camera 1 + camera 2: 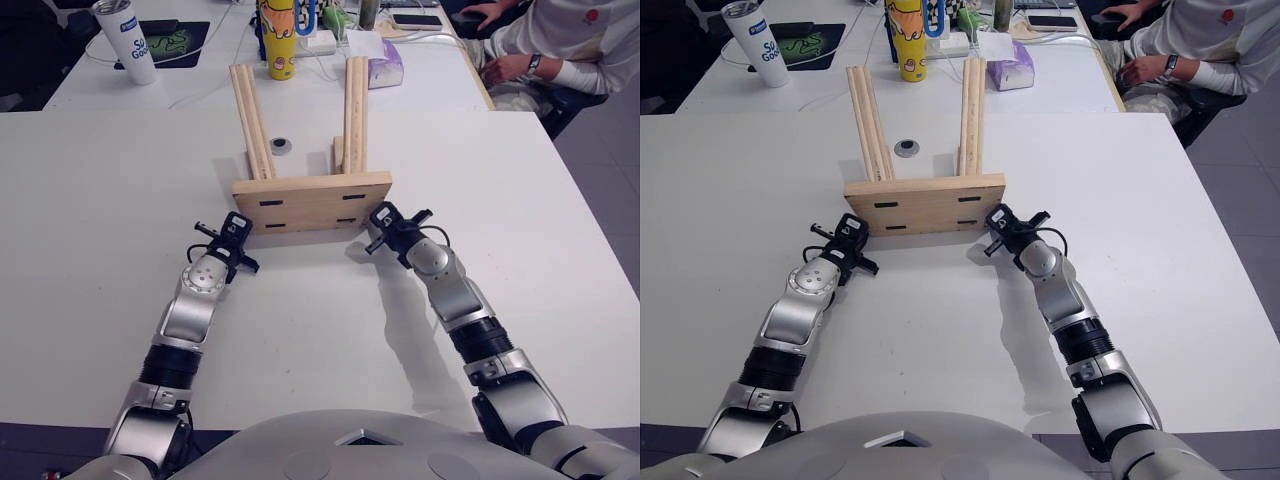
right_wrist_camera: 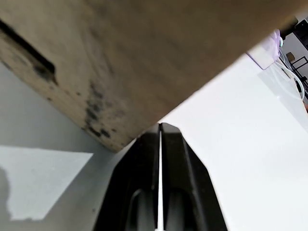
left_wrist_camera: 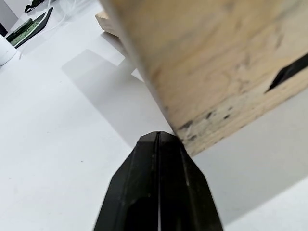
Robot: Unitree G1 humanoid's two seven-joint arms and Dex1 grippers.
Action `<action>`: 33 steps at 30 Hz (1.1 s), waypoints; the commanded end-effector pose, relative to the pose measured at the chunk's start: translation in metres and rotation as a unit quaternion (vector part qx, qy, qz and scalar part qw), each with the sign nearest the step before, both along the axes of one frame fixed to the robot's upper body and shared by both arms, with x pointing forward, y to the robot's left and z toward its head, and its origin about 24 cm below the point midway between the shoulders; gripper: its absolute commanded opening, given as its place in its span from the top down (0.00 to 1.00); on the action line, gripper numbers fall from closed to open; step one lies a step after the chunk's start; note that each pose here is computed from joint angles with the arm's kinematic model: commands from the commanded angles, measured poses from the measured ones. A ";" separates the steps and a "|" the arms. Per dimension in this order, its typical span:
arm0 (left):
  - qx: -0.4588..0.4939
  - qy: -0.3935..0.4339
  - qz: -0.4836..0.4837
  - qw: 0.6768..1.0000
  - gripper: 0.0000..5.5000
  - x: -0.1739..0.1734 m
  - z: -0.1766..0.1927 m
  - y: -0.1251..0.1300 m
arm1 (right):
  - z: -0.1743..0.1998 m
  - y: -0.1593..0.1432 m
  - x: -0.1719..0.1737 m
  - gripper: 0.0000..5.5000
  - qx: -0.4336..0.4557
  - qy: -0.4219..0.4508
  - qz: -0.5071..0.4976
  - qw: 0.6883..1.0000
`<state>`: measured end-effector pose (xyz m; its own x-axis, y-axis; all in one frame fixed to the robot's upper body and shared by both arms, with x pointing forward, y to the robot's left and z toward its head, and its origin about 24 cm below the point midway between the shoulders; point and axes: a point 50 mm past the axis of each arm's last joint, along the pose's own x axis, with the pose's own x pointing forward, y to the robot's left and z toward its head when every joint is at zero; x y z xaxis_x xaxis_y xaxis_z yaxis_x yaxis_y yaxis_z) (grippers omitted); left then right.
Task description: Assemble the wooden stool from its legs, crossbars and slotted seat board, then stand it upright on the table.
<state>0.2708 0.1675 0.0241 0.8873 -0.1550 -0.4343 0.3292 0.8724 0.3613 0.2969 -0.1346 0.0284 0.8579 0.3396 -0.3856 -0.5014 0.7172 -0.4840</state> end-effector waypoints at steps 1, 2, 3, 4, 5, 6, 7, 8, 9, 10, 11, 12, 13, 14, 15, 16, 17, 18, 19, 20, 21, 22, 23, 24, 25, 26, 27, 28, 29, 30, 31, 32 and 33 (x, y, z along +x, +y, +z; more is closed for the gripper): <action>-0.045 -0.047 -0.074 0.995 1.00 0.002 0.017 -0.026 | 0.016 0.025 -0.004 1.00 0.072 -0.031 0.067 0.995; -0.053 -0.057 -0.086 0.993 1.00 0.002 0.022 -0.030 | 0.020 0.027 -0.005 1.00 0.078 -0.042 0.076 0.993; -0.057 -0.066 -0.095 0.992 1.00 0.003 0.026 -0.031 | 0.024 0.028 -0.005 1.00 0.083 -0.053 0.084 0.992; -0.058 -0.076 -0.105 0.990 1.00 0.003 0.032 -0.033 | 0.029 0.030 -0.006 1.00 0.089 -0.062 0.091 0.990; -0.061 -0.085 -0.112 0.988 1.00 0.004 0.037 -0.034 | 0.034 0.031 -0.006 1.00 0.097 -0.072 0.092 0.988; -0.063 -0.093 -0.117 0.987 1.00 0.004 0.042 -0.035 | 0.038 0.031 -0.006 1.00 0.104 -0.080 0.093 0.987; -0.064 -0.103 -0.122 0.985 1.00 0.005 0.049 -0.035 | 0.044 0.032 -0.005 1.00 0.109 -0.091 0.093 0.985; -0.066 -0.114 -0.124 0.983 1.00 0.006 0.056 -0.035 | 0.050 0.032 -0.005 1.00 0.112 -0.106 0.096 0.983; -0.068 -0.125 -0.125 0.982 1.00 0.007 0.063 -0.035 | 0.056 0.033 -0.006 1.00 0.113 -0.120 0.100 0.981; -0.069 -0.139 -0.127 0.980 1.00 0.009 0.072 -0.034 | 0.063 0.033 -0.006 1.00 0.117 -0.135 0.105 0.978; -0.070 -0.154 -0.129 0.977 1.00 0.011 0.081 -0.034 | 0.070 0.034 -0.007 1.00 0.123 -0.149 0.108 0.975; -0.070 -0.166 -0.131 0.975 1.00 0.013 0.090 -0.034 | 0.077 0.034 -0.008 1.00 0.127 -0.162 0.111 0.972; -0.073 -0.178 -0.133 0.972 1.00 0.014 0.098 -0.035 | 0.084 0.035 -0.008 1.00 0.134 -0.173 0.113 0.969; -0.075 -0.187 -0.134 0.970 1.00 0.014 0.105 -0.035 | 0.090 0.035 -0.008 1.00 0.140 -0.183 0.114 0.966; -0.075 -0.198 -0.137 0.968 1.00 0.015 0.112 -0.035 | 0.098 0.036 -0.008 1.00 0.142 -0.197 0.117 0.963; -0.078 -0.209 -0.138 0.965 1.00 0.015 0.120 -0.036 | 0.106 0.036 -0.009 1.00 0.141 -0.214 0.121 0.959; -0.080 -0.217 -0.139 0.963 1.00 0.015 0.126 -0.036 | 0.112 0.037 -0.009 1.00 0.142 -0.225 0.123 0.956; -0.081 -0.225 -0.140 0.961 1.00 0.015 0.132 -0.037 | 0.118 0.037 -0.009 1.00 0.144 -0.233 0.123 0.954; -0.085 -0.233 -0.140 0.959 1.00 0.015 0.138 -0.037 | 0.125 0.037 -0.008 1.00 0.149 -0.243 0.122 0.951; -0.087 -0.240 -0.141 0.957 1.00 0.015 0.143 -0.037 | 0.131 0.037 -0.008 1.00 0.154 -0.252 0.122 0.948; -0.089 -0.247 -0.142 0.954 1.00 0.015 0.148 -0.037 | 0.137 0.037 -0.007 1.00 0.158 -0.262 0.120 0.945; -0.091 -0.254 -0.141 0.953 1.00 0.015 0.153 -0.037 | 0.143 0.037 -0.006 1.00 0.160 -0.271 0.119 0.942; -0.090 -0.260 -0.140 0.951 1.00 0.015 0.157 -0.037 | 0.149 0.036 -0.006 1.00 0.163 -0.280 0.118 0.939; -0.089 -0.265 -0.139 0.950 1.00 0.015 0.160 -0.037 | 0.154 0.036 -0.005 1.00 0.165 -0.286 0.117 0.937; -0.091 -0.272 -0.136 0.948 1.00 0.015 0.164 -0.036 | 0.159 0.035 -0.004 1.00 0.168 -0.294 0.115 0.934; -0.092 -0.277 -0.133 0.947 1.00 0.015 0.167 -0.035 | 0.162 0.035 -0.004 1.00 0.169 -0.300 0.114 0.932; -0.093 -0.280 -0.131 0.947 1.00 0.016 0.170 -0.034 | 0.165 0.034 -0.003 1.00 0.170 -0.303 0.113 0.931; -0.093 -0.280 -0.130 0.947 1.00 0.016 0.170 -0.034 | 0.166 0.034 -0.003 1.00 0.170 -0.304 0.112 0.931; -0.096 -0.272 -0.125 0.949 1.00 0.017 0.167 -0.032 | 0.164 0.033 -0.002 1.00 0.167 -0.301 0.110 0.933; -0.099 -0.258 -0.119 0.954 1.00 0.019 0.161 -0.030 | 0.161 0.033 -0.001 1.00 0.163 -0.295 0.108 0.935; -0.101 -0.242 -0.111 0.959 1.00 0.020 0.153 -0.027 | 0.157 0.032 0.000 1.00 0.158 -0.288 0.106 0.939; -0.100 -0.222 -0.103 0.964 1.00 0.021 0.141 -0.024 | 0.152 0.031 0.000 1.00 0.153 -0.279 0.103 0.943; -0.093 -0.205 -0.095 0.970 1.00 0.022 0.130 -0.020 | 0.146 0.029 0.001 1.00 0.144 -0.269 0.099 0.947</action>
<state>0.2903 0.1425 0.1908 0.9127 -0.3764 0.1592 0.2972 0.8787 0.3736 0.3001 -0.1162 0.1725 0.8495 0.4785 0.2221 -0.3311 0.8114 -0.4817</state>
